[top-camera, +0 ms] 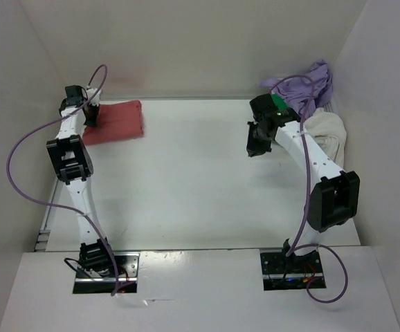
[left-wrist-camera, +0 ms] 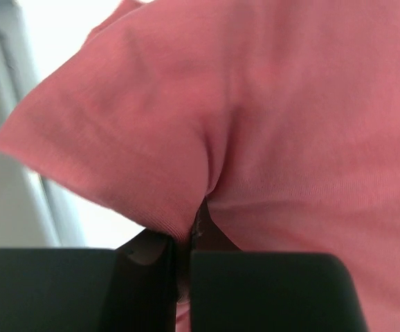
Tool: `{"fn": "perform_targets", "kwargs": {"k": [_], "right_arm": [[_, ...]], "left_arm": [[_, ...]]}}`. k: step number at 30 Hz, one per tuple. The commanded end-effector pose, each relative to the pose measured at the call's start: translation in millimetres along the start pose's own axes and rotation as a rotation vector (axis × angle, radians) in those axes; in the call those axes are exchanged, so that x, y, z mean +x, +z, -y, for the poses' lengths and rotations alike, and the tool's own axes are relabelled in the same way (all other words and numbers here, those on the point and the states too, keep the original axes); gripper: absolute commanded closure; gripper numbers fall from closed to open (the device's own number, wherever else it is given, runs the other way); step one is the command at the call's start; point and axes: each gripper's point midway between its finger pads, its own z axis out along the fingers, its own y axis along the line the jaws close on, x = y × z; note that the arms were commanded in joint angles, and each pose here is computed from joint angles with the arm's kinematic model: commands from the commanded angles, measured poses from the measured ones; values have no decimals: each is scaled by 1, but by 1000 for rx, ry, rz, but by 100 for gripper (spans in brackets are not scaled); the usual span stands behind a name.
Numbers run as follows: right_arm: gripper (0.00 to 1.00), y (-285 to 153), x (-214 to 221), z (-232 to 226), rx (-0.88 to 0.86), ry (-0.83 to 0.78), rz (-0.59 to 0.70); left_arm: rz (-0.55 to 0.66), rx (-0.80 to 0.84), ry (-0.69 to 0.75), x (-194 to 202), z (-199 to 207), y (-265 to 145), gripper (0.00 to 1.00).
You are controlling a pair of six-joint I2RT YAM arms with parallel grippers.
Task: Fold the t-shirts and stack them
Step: Put the neatly folded tshirt into the corner of the board with the left arm
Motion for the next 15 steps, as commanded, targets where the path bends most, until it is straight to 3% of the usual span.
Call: {"fn": "perform_targets", "kwargs": {"k": [1, 2, 3, 5, 6, 8, 12, 14, 15], "right_arm": [[89, -15, -4, 10, 63, -9, -1], [89, -12, -2, 13, 80, -10, -15], [89, -14, -3, 13, 81, -10, -15], [89, -10, -2, 15, 102, -1, -30], [89, -13, -2, 15, 104, -2, -34], [89, -12, 1, 11, 111, -11, -44], [88, -8, 2, 6, 117, -15, -65], [87, -6, 3, 2, 117, -27, -75], [87, -5, 2, -3, 112, -35, -74]], "left_arm": [[0, -68, -4, 4, -34, 22, 100], [43, -100, -8, -16, -53, 9, 100], [18, -88, -12, -4, -51, 29, 100], [9, -108, -21, -4, -62, 28, 100], [109, -181, -12, -28, -83, 20, 100], [83, -226, 17, -23, -93, 26, 100], [75, -185, 1, -13, -83, 36, 100], [90, -249, -11, -20, -95, 30, 88], [99, -265, -10, -21, -98, 30, 75]]}}
